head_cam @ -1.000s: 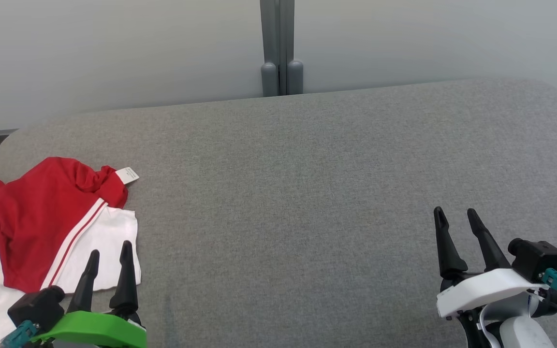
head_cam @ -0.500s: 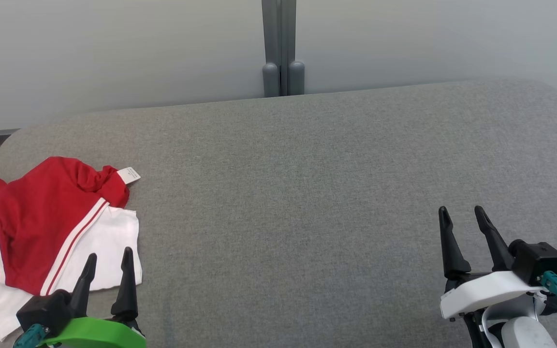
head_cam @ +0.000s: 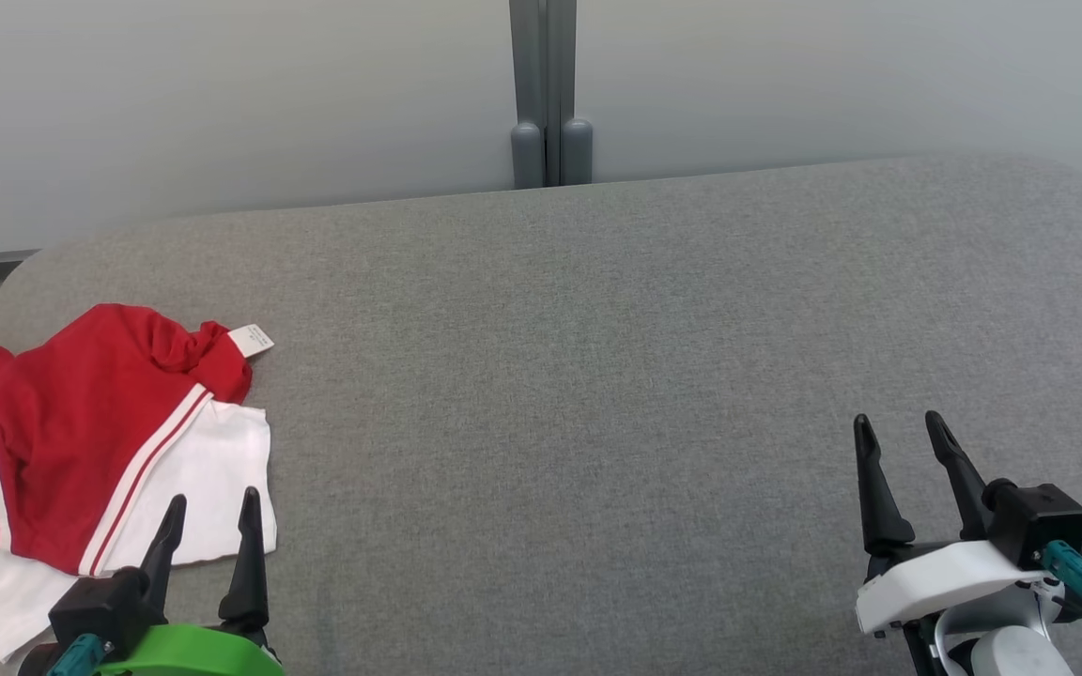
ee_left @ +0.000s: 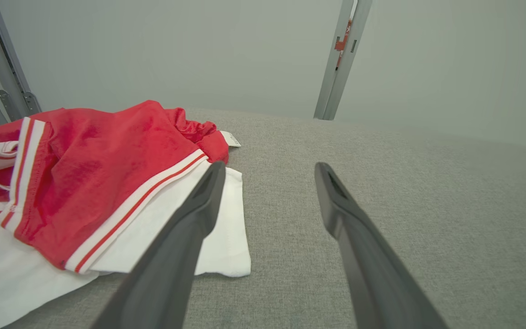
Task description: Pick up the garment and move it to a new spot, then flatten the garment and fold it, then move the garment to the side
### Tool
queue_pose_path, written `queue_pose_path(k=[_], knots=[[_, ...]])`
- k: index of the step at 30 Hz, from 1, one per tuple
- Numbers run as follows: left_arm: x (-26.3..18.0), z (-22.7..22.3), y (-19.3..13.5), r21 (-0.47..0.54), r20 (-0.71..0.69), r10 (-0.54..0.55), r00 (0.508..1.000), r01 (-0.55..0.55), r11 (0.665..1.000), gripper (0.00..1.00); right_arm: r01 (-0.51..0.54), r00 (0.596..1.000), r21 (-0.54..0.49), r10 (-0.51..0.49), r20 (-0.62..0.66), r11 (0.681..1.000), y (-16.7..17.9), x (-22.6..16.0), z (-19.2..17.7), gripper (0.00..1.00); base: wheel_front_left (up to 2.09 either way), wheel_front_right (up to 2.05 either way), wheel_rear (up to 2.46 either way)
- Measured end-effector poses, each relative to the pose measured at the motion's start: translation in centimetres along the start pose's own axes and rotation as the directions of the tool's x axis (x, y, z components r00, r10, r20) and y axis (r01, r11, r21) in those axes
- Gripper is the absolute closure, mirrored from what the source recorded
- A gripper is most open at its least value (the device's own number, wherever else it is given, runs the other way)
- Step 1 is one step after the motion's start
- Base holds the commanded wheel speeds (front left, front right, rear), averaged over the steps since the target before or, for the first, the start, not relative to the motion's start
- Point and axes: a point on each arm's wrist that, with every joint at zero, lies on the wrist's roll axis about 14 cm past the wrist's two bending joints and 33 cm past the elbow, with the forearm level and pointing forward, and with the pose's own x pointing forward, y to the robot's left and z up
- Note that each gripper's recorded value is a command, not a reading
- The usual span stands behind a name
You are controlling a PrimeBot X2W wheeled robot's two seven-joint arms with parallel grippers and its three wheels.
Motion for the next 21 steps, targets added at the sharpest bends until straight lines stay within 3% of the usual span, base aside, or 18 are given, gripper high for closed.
queue_pose_path(k=[21], knots=[[-0.46,-0.69,0.17,0.102,-0.012,-0.016,1.000,0.017,0.995,0.00,-0.043,0.999,-0.125,0.044,0.005,0.991,0.87,-0.38,-0.15,0.00,0.00,0.00,0.00]])
